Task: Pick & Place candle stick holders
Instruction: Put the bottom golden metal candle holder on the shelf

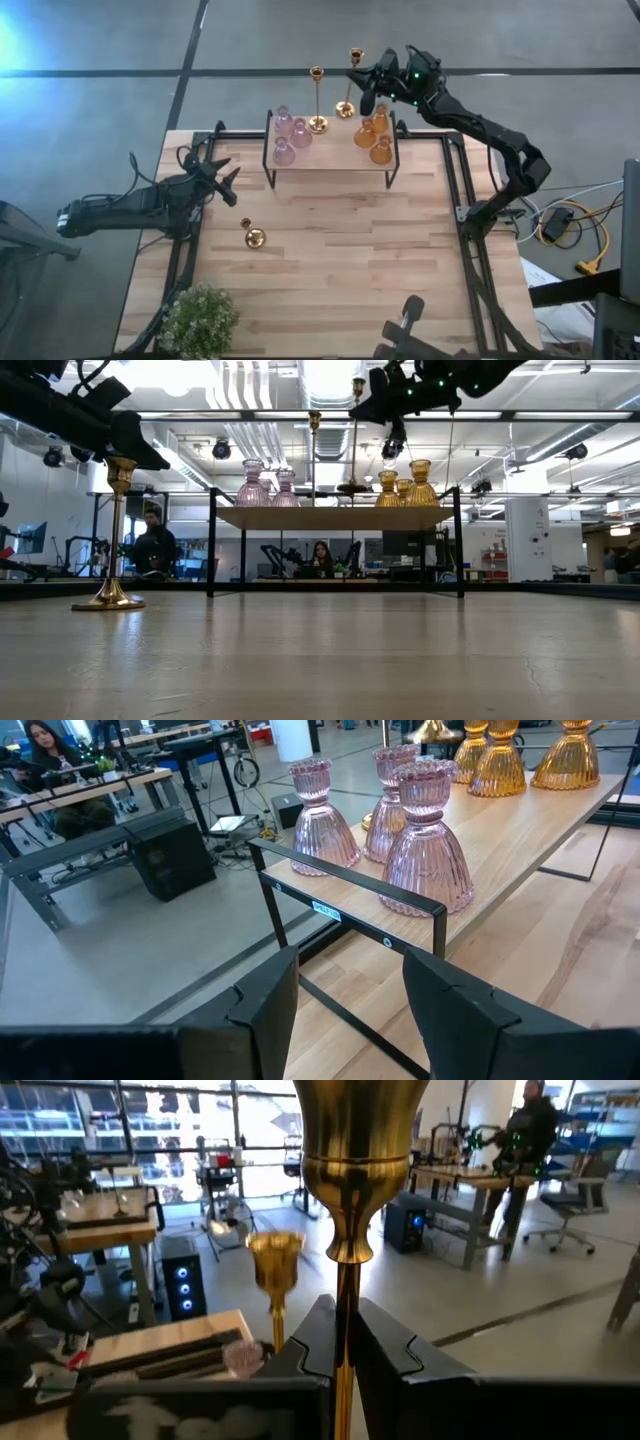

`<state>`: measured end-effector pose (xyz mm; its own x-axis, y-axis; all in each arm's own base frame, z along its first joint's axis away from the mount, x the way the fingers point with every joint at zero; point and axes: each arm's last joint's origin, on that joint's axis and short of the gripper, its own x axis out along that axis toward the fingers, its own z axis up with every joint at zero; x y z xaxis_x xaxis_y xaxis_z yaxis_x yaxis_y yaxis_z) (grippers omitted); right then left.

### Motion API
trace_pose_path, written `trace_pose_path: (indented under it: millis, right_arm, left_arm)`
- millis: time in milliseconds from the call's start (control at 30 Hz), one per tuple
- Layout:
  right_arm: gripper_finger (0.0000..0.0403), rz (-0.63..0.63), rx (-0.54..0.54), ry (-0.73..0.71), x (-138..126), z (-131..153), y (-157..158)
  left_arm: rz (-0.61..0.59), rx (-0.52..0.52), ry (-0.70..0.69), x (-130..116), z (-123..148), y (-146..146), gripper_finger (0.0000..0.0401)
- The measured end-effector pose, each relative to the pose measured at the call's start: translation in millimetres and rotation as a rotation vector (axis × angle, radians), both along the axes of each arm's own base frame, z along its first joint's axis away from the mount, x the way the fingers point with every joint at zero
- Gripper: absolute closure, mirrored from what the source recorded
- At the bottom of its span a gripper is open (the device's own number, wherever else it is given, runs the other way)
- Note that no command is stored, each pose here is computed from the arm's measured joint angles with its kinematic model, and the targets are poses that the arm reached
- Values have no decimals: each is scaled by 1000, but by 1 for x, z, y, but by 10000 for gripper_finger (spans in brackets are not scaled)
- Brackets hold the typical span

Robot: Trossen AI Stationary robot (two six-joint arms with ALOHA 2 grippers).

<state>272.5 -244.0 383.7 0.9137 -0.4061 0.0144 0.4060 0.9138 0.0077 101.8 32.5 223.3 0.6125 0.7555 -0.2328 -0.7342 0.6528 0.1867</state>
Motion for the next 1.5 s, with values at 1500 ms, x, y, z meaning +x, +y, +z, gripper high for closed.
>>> trace_pose_path:
  millis: [1500]
  right_arm:
    - [392, -24, 110, 96, 7, -53, -16]
  left_arm:
    - [0, 0, 0, 0, 0, 0, 215]
